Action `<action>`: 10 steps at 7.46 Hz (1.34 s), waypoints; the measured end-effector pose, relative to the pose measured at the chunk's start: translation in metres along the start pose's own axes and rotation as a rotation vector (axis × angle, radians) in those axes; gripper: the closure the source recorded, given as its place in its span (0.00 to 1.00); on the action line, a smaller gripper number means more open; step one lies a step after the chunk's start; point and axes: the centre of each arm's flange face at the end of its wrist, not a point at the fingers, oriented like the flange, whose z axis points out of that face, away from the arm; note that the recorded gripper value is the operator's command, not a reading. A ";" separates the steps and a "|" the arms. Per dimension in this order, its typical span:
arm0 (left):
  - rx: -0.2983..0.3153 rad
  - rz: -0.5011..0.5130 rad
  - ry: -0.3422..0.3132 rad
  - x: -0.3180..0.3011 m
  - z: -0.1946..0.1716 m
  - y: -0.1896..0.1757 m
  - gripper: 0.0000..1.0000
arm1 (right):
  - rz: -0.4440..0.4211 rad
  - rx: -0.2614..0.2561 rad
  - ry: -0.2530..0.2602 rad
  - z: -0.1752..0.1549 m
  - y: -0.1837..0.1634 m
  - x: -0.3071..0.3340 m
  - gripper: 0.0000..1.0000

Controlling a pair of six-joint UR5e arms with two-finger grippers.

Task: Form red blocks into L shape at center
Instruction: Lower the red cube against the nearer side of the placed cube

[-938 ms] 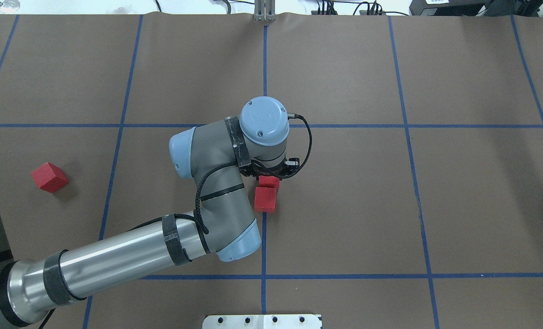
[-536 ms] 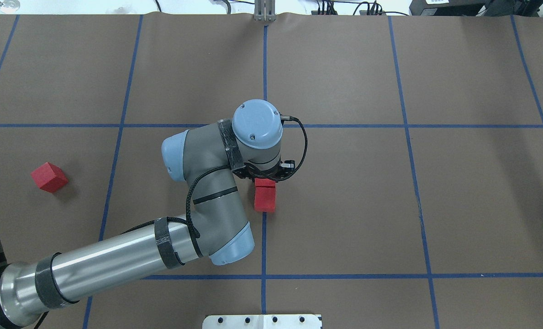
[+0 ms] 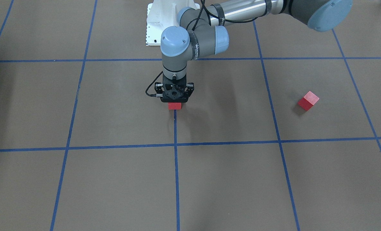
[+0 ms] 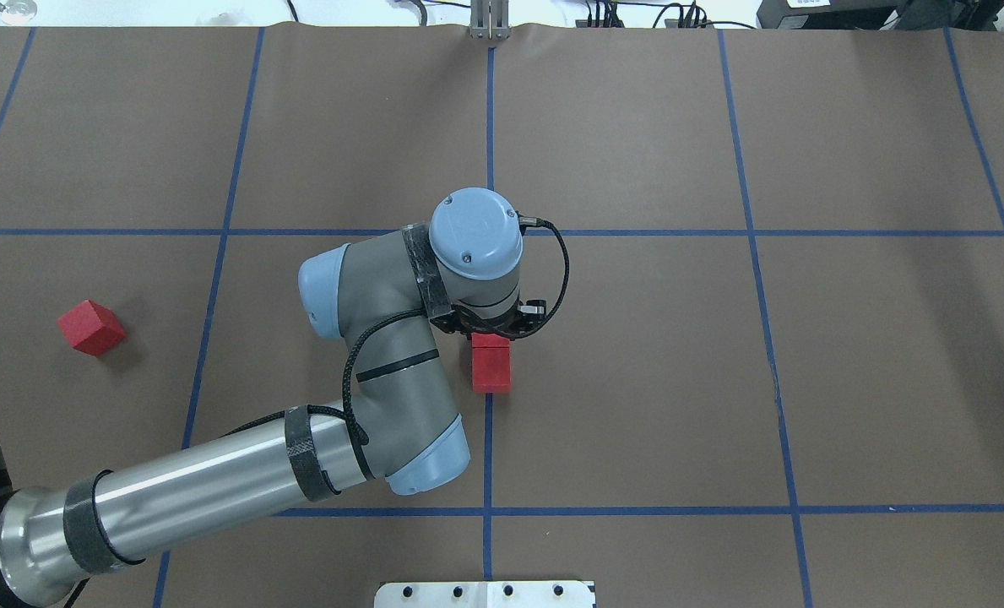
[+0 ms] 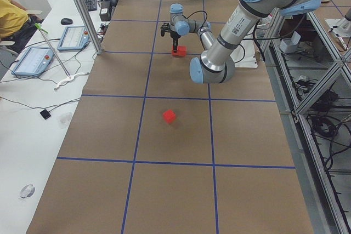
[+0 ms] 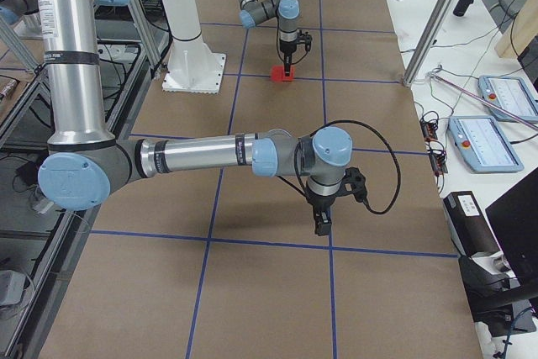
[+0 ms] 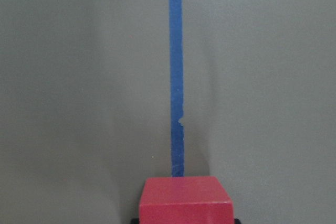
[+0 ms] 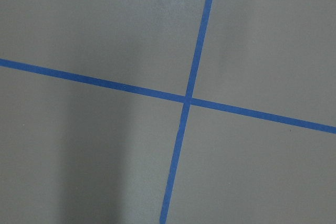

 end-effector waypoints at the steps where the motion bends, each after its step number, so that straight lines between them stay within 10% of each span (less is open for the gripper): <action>1: -0.001 0.001 0.000 0.000 0.000 0.001 0.66 | 0.000 0.000 0.000 0.000 0.000 0.000 0.01; 10: 0.015 0.011 -0.011 0.004 0.005 0.008 0.56 | 0.001 -0.002 0.000 0.001 0.000 0.000 0.01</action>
